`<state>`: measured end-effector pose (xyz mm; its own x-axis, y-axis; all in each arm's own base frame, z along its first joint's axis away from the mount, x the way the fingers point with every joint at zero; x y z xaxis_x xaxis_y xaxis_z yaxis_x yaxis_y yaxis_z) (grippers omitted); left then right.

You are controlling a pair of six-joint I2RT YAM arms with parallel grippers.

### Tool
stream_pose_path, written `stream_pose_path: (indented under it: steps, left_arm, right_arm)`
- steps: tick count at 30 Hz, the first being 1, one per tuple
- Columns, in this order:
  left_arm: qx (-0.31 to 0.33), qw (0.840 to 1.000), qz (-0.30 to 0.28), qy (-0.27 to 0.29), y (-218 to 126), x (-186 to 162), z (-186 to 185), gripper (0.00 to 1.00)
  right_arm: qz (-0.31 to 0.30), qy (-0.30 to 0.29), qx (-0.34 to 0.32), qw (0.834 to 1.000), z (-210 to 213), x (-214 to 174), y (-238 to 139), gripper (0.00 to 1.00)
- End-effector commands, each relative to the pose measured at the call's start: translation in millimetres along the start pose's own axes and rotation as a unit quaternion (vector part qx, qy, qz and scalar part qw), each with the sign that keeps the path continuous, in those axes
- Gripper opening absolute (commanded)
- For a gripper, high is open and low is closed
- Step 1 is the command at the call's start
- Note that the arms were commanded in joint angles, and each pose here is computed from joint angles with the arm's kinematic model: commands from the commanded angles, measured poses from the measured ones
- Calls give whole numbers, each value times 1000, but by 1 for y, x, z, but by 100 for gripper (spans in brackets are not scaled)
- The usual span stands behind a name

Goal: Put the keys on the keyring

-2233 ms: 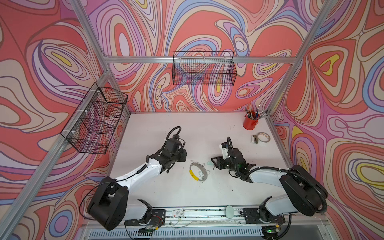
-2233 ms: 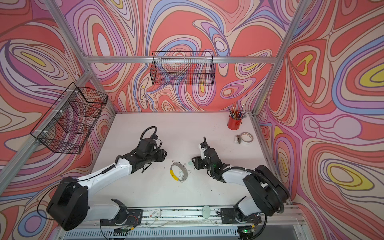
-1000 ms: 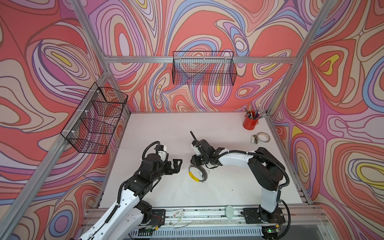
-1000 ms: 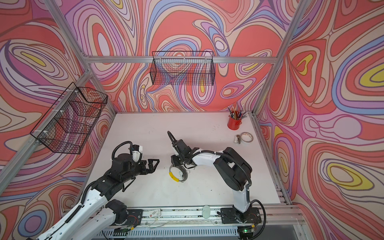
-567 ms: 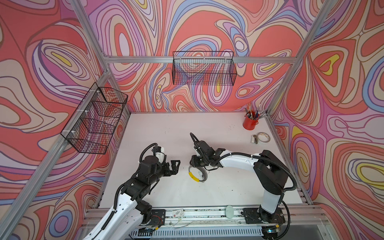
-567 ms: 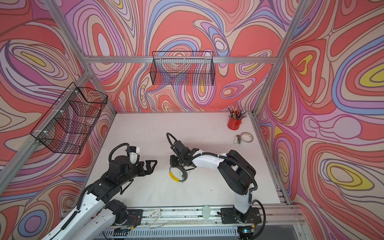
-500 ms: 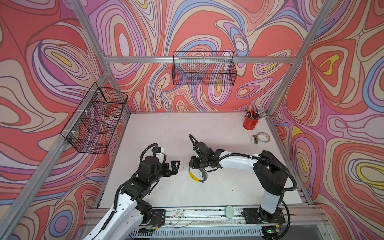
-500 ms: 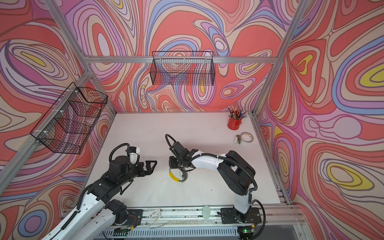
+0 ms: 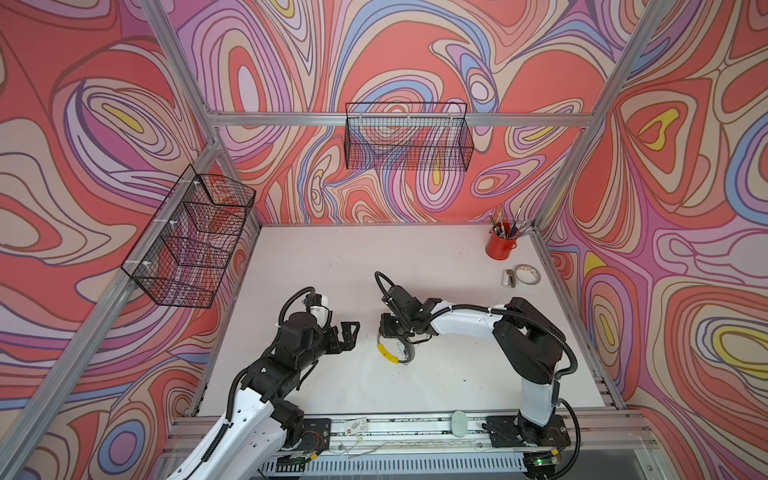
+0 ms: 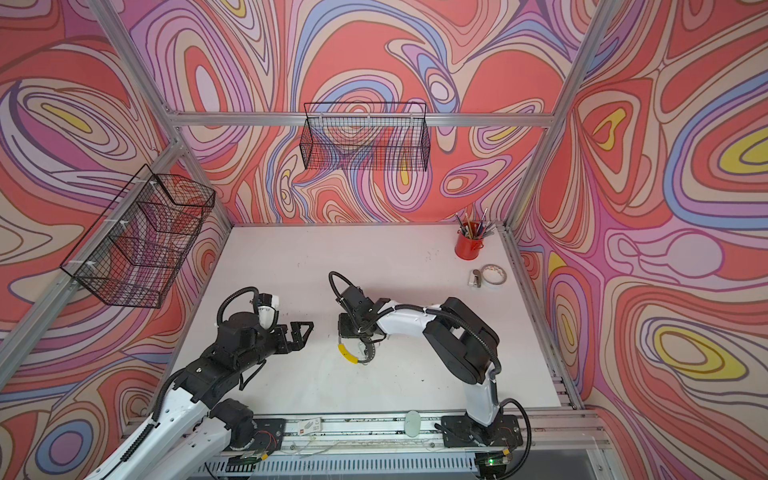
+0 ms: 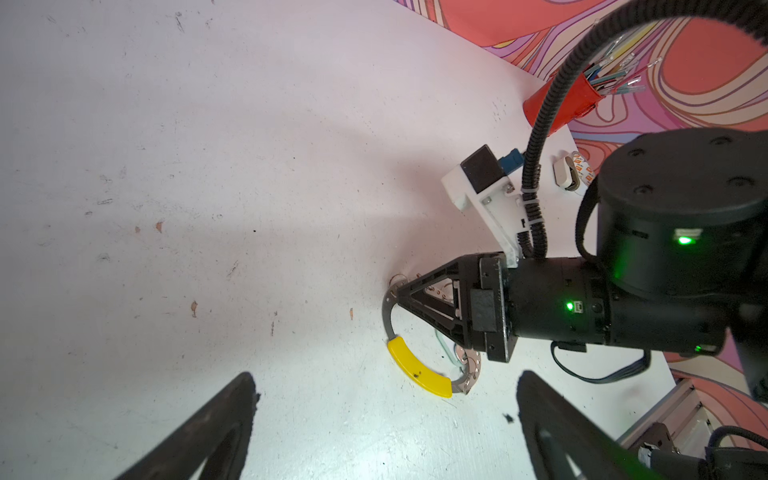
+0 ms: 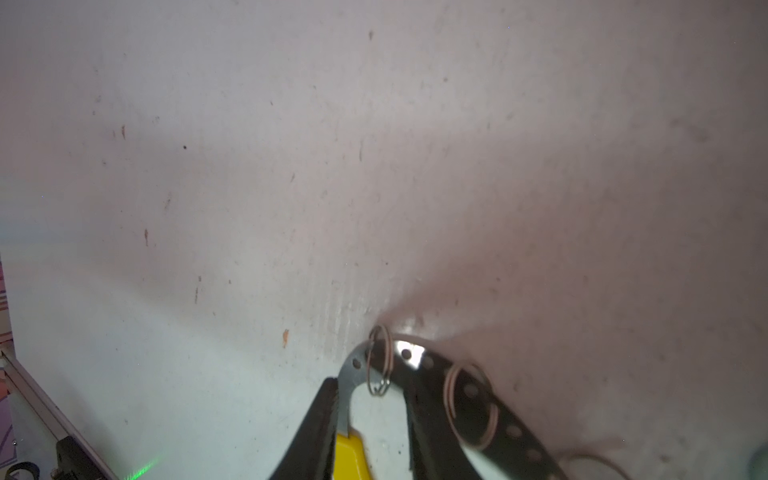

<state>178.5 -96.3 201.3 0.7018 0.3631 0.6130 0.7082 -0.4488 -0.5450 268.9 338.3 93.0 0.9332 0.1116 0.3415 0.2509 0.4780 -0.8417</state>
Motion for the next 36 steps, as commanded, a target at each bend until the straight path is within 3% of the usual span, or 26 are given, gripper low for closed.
stream_pose_path:
  steps: [1,9,16,22,31,36]
  left_arm:
    - [-1,1000,-5,-1,-3,2,-1,100]
    - [-1,1000,-9,-3,-3,3,-1,100]
    - [1,1000,-6,-2,-1,3,-1,100]
    - [-6,1000,-1,10,-4,4,-4,95]
    - [-63,997,20,44,6,-6,-16,83]
    - [-85,987,-16,134,14,-19,-36,81]
  right_arm:
    - [-5,10,-9,1000,0,5,7,27]
    - [-9,8,-33,999,-3,7,9,17]
    - [-18,-7,-41,999,-3,10,-2,0]
    - [19,-42,-54,997,-1,12,-26,0]
    - [97,-29,-63,993,-21,17,-66,0]
    - [103,34,-62,992,-35,24,-94,0]
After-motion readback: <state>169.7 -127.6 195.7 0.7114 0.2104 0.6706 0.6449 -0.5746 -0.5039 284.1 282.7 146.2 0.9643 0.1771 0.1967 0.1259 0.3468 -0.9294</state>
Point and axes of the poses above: each gripper's point midway between its finger pads, its own y axis out along the fingers, its own z axis along the line the jaws close on, x = y × z, the point moved 7 cm from there along -y, back along the fingers, and after that the axes turned 6 degrees about -y, right-handed, at the moved point
